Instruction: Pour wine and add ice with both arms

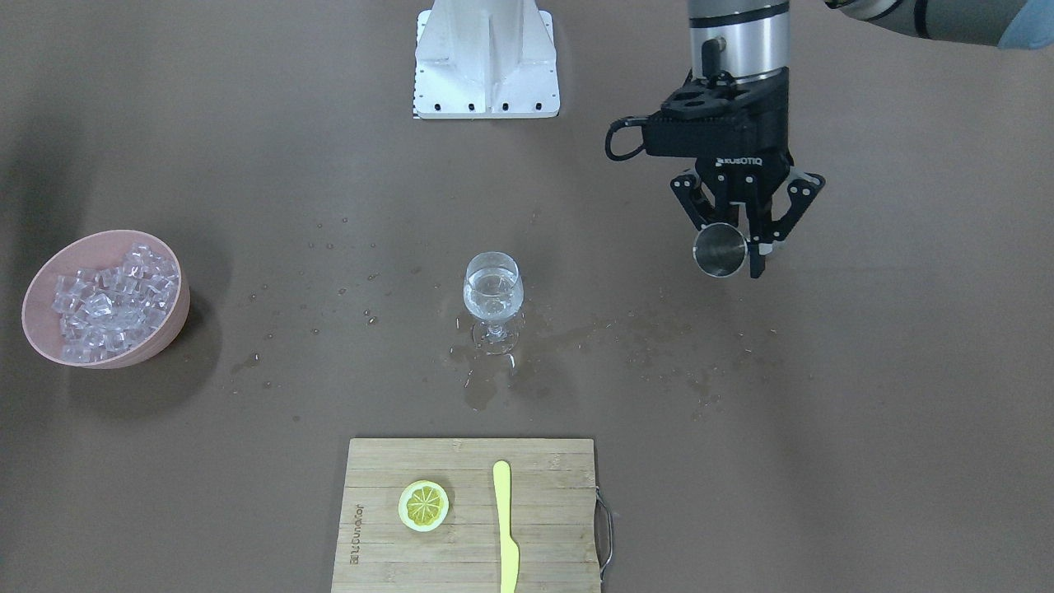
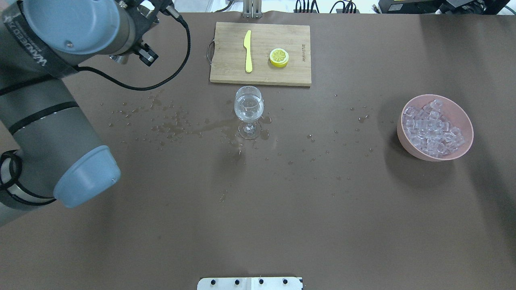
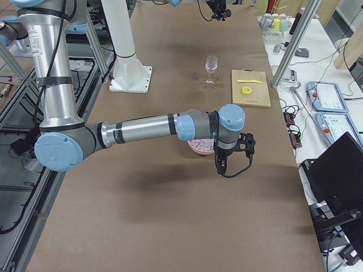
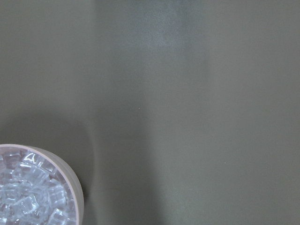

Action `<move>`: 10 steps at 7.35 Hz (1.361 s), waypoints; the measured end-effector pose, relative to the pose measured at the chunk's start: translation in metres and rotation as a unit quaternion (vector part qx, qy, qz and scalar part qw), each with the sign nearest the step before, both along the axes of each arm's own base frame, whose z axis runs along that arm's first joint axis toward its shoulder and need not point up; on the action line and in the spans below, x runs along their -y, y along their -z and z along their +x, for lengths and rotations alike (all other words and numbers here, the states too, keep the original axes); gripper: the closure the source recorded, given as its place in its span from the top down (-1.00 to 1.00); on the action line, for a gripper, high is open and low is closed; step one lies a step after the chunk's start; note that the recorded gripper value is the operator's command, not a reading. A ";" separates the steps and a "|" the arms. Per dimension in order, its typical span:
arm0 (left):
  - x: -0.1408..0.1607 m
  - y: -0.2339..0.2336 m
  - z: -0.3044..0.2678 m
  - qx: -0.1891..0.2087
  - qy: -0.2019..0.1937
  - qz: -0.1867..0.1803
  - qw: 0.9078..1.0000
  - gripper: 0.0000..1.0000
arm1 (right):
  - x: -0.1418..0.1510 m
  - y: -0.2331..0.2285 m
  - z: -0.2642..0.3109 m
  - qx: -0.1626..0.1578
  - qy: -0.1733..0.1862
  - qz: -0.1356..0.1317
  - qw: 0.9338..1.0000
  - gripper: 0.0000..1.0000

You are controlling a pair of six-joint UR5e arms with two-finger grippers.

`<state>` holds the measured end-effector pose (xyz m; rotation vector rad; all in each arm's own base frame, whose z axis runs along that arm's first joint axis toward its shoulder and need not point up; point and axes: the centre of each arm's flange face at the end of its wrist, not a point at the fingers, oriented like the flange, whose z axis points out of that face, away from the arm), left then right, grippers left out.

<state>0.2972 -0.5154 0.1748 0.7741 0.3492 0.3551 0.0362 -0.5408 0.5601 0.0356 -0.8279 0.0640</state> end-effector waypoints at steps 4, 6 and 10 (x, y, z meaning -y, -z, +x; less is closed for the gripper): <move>-0.015 -0.128 -0.038 -0.105 0.058 0.001 0.993 -1.00 | 0.001 0.002 -0.001 0.001 -0.001 0.000 1.000 1.00; -0.041 -0.202 -0.061 -0.167 0.085 0.006 0.982 -1.00 | 0.001 0.004 -0.004 0.001 -0.001 0.000 1.000 1.00; -0.077 -0.306 -0.086 -0.286 0.210 -0.003 0.935 -1.00 | 0.001 0.007 -0.008 0.004 -0.003 -0.004 1.000 1.00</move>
